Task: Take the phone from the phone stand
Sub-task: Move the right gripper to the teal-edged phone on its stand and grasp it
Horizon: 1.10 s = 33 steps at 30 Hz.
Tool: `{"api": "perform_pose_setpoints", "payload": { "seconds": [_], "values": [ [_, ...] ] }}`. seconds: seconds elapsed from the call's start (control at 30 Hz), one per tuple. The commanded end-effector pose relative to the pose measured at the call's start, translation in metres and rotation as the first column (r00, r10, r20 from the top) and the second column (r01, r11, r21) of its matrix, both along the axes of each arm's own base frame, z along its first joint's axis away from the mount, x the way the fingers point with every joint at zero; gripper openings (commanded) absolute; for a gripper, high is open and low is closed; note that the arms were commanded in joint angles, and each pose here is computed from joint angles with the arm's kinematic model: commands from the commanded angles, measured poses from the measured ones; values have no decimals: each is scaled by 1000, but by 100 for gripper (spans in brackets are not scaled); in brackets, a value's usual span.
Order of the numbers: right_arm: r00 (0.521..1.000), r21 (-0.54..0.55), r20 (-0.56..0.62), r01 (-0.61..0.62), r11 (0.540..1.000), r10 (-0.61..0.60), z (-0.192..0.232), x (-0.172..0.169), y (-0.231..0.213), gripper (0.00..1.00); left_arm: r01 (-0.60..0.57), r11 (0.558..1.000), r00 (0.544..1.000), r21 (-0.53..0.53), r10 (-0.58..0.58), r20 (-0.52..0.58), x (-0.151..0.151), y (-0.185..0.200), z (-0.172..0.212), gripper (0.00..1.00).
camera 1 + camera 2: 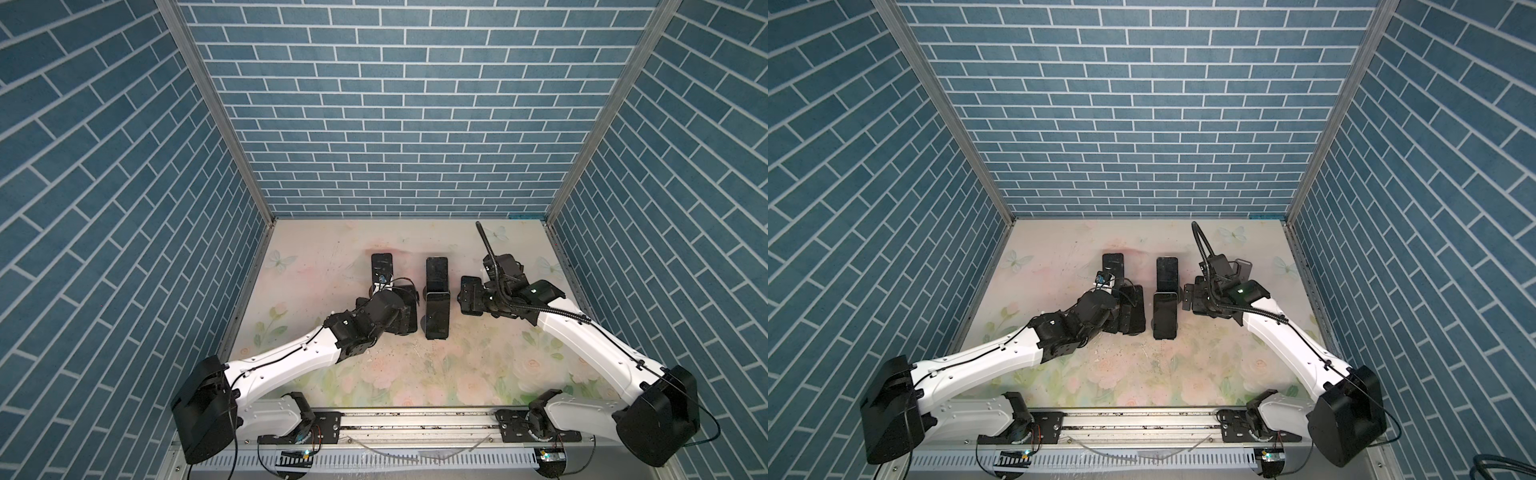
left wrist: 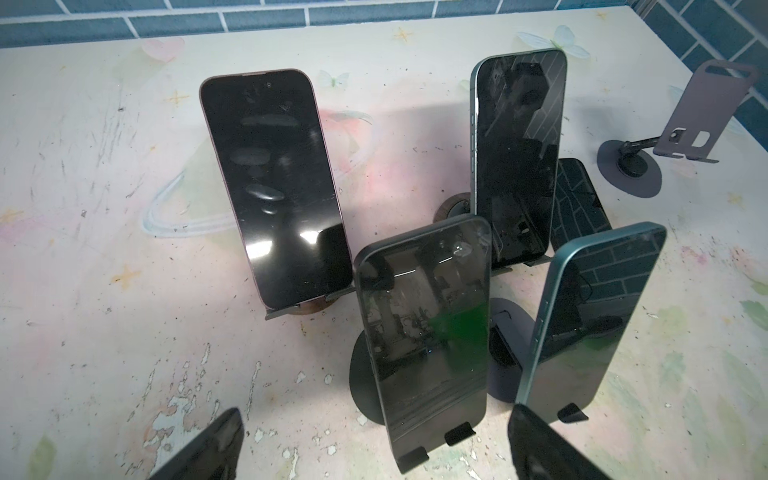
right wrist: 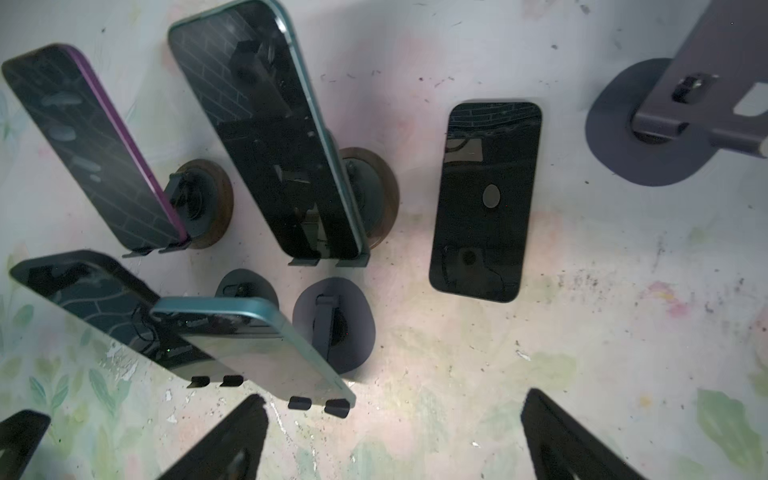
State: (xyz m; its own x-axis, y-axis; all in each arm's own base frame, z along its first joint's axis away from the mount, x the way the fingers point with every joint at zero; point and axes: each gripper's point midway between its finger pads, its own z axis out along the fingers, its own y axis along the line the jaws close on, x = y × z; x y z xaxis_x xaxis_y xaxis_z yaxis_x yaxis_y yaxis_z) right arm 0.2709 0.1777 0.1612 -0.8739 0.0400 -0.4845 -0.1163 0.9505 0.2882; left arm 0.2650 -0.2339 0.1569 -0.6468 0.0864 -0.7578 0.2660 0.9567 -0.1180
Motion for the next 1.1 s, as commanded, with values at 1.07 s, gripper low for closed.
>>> {"api": "perform_pose_setpoints", "payload": {
  "seconds": [1.07],
  "values": [
    [997,-183,42,-51,982,60,-40,-10,96,99,-57,998,993,-21,59,104,-19,45,13,100]
  ]
}}
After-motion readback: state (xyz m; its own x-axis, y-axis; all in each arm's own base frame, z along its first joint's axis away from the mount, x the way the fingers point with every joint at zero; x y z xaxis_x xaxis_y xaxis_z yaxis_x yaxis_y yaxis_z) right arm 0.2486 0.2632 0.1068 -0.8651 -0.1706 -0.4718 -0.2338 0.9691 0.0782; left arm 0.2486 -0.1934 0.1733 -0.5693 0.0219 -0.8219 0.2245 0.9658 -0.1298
